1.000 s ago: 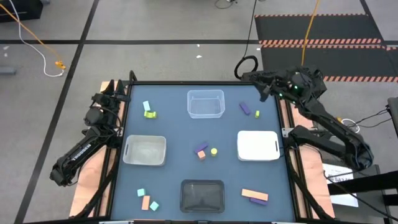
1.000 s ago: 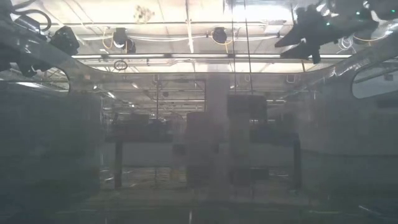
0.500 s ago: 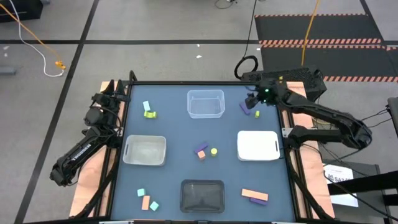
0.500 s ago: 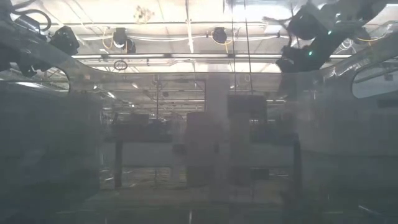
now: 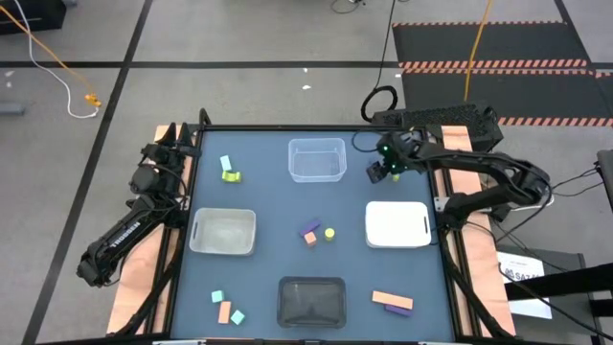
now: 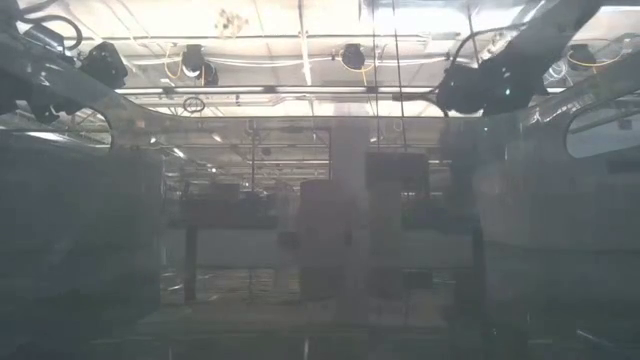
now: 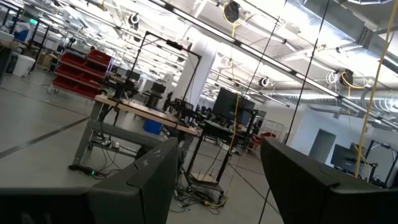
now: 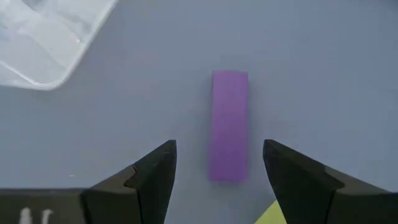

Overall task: Sort & place blocks by color
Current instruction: Put the top right purple block into the transparent bin

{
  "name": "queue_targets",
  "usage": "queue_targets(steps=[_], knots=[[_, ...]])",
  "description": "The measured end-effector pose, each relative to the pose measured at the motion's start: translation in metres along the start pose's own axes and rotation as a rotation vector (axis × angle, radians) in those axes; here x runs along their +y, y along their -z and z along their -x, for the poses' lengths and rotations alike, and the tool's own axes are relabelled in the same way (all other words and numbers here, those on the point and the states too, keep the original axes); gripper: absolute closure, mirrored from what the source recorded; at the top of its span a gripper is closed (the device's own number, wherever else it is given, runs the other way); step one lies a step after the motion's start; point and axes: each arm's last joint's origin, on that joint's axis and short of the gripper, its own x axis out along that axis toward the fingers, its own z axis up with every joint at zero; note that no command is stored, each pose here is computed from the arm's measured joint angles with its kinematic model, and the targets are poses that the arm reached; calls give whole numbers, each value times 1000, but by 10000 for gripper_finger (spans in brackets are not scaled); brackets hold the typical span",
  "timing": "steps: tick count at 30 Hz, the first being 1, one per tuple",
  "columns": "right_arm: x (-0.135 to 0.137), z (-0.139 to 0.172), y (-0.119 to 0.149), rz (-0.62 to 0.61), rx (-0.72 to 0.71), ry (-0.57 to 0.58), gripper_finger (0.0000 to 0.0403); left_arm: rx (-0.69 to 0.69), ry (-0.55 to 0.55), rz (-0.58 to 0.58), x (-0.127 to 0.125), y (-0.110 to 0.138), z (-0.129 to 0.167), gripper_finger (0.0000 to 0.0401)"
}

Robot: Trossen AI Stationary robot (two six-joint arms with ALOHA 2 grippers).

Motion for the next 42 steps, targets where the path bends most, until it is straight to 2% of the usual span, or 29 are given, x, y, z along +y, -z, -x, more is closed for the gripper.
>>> queue_targets(steps=[3,20,24,30,37,42], knots=[[0,-7,-1,9,2,33,169,0,0,0,0,0,0,171],[-5,-46,-5,22,43,62,167,0,0,0,0,0,0,171],[-5,-47,-5,27,43,62,200,0,0,0,0,0,0,171],[-5,-47,-6,23,36,68,316,0,0,0,0,0,0,171],[-5,-47,-7,46,17,56,317,0,0,0,0,0,0,171],[-3,-30,-16,38,-87,16,317,0,0,0,0,0,0,171]])
